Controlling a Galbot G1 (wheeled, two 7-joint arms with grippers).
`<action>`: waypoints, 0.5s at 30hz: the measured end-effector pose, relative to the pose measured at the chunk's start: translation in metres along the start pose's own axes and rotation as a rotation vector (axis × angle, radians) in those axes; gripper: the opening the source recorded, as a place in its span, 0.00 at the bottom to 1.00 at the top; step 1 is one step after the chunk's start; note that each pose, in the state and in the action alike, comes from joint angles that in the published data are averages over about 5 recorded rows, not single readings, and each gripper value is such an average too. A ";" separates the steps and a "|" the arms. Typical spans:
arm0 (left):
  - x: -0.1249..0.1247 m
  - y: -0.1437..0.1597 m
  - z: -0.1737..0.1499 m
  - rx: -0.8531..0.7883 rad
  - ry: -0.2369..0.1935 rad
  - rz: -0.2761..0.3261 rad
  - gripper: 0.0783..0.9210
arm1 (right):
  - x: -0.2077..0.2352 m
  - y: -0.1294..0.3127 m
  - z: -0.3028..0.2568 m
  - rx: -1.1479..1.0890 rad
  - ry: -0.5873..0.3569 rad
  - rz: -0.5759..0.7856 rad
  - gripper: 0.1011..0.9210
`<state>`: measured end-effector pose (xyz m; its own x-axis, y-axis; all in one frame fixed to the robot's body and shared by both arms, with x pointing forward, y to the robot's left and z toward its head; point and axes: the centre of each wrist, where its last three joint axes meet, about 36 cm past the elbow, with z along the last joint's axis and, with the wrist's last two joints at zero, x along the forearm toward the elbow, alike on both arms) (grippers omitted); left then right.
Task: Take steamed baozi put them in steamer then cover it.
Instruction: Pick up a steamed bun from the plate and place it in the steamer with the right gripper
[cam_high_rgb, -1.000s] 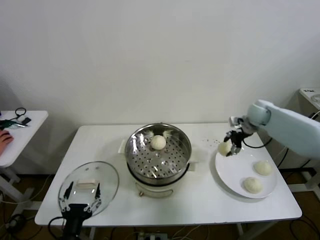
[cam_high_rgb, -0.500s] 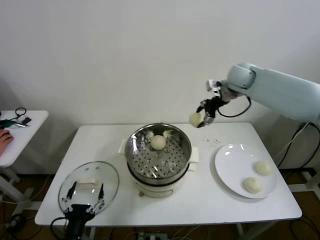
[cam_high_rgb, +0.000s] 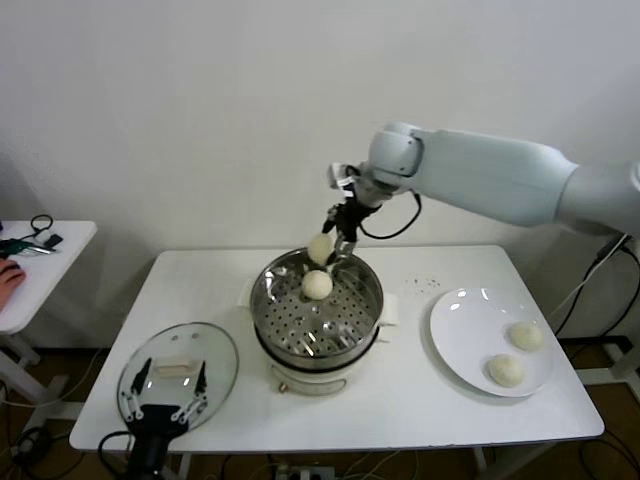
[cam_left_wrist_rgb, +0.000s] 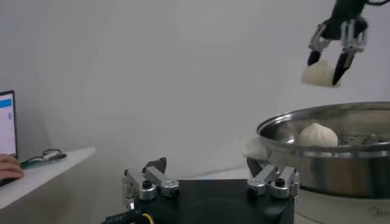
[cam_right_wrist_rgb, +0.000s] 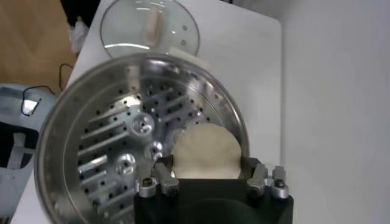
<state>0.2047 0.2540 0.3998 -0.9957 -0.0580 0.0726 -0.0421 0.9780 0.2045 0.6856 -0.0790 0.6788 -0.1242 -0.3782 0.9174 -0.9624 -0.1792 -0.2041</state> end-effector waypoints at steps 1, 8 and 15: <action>0.000 0.000 0.000 -0.001 -0.001 -0.001 0.88 | -0.006 0.001 -0.005 0.006 0.002 -0.007 0.75; -0.005 0.002 0.001 -0.010 -0.001 -0.008 0.88 | -0.045 0.012 -0.026 0.037 0.014 -0.046 0.75; -0.006 0.004 0.005 -0.015 0.008 -0.010 0.88 | -0.080 0.019 -0.037 0.053 0.015 -0.081 0.75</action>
<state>0.2103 0.2588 0.3949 -0.9946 -0.0691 0.0778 -0.0505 0.9741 0.2203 0.6678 -0.0184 0.6143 -0.0503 -0.3472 0.9364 -0.9554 -0.2564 -0.1464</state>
